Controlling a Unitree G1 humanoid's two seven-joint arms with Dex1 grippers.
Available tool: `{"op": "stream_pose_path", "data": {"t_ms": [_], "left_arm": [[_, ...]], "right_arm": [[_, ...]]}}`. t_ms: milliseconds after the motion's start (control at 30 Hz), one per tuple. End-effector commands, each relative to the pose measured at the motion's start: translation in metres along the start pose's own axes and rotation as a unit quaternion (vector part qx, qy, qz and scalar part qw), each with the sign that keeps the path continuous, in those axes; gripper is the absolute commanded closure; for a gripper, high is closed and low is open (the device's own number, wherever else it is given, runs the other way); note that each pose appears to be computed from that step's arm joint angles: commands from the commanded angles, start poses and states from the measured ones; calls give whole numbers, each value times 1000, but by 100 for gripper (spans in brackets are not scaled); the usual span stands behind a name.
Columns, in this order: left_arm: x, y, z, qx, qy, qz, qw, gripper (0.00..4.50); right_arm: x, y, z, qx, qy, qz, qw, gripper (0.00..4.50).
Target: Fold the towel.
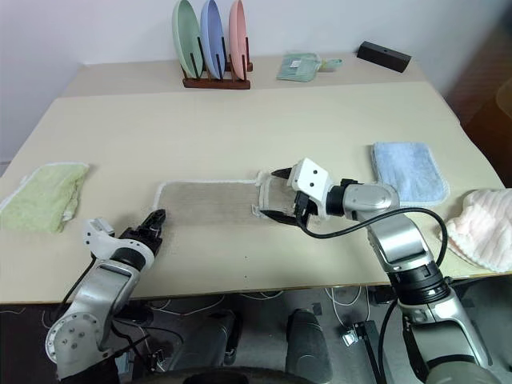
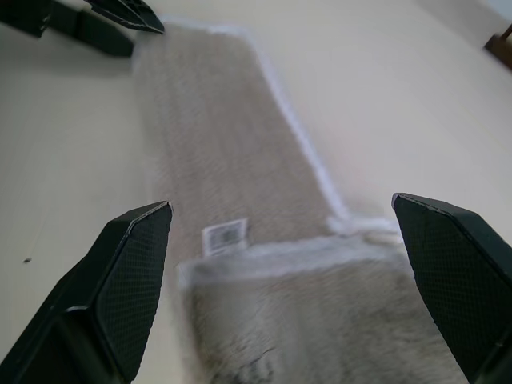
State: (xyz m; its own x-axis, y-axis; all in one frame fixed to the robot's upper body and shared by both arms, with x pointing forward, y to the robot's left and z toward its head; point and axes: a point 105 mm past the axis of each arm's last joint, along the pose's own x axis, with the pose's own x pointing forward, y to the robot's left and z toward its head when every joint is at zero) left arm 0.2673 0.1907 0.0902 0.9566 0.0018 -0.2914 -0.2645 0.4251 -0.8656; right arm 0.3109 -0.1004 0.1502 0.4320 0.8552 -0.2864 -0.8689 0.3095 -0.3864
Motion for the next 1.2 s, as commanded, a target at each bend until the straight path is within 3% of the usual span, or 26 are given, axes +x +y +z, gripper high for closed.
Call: {"op": "stream_pose_path", "data": {"t_ms": [33,300,400,533,633,733,933,1000,1200], "left_arm": [[-3,-21,10,10,-19,-36,999,437],[-20,-35,54,83,-94,-94,988,445],[-31,-45,83,168,-128,-127,969,445],[-32,-63,82,273,-108,-167,941,445],[-30,-86,62,370,-66,-221,900,445],[-30,-121,0,465,39,-346,814,445],[-30,-131,-75,515,156,-449,713,445],[-29,-130,-90,524,179,-467,690,445],[-18,-117,-106,541,209,-464,670,445]], "right_arm": [[-2,4,13,-27,-17,1,999,0],[-4,4,13,-28,-12,-3,1000,0],[-5,2,13,-29,-11,-6,1000,0],[-7,-1,12,-25,-9,-8,1000,0],[-11,-3,7,-16,0,-13,1000,0],[-18,-7,-4,-6,19,-26,999,0],[-28,-12,-17,5,42,-50,998,0],[-33,-13,-22,6,53,-60,997,0],[-49,-18,-31,11,75,-87,993,0]]}}
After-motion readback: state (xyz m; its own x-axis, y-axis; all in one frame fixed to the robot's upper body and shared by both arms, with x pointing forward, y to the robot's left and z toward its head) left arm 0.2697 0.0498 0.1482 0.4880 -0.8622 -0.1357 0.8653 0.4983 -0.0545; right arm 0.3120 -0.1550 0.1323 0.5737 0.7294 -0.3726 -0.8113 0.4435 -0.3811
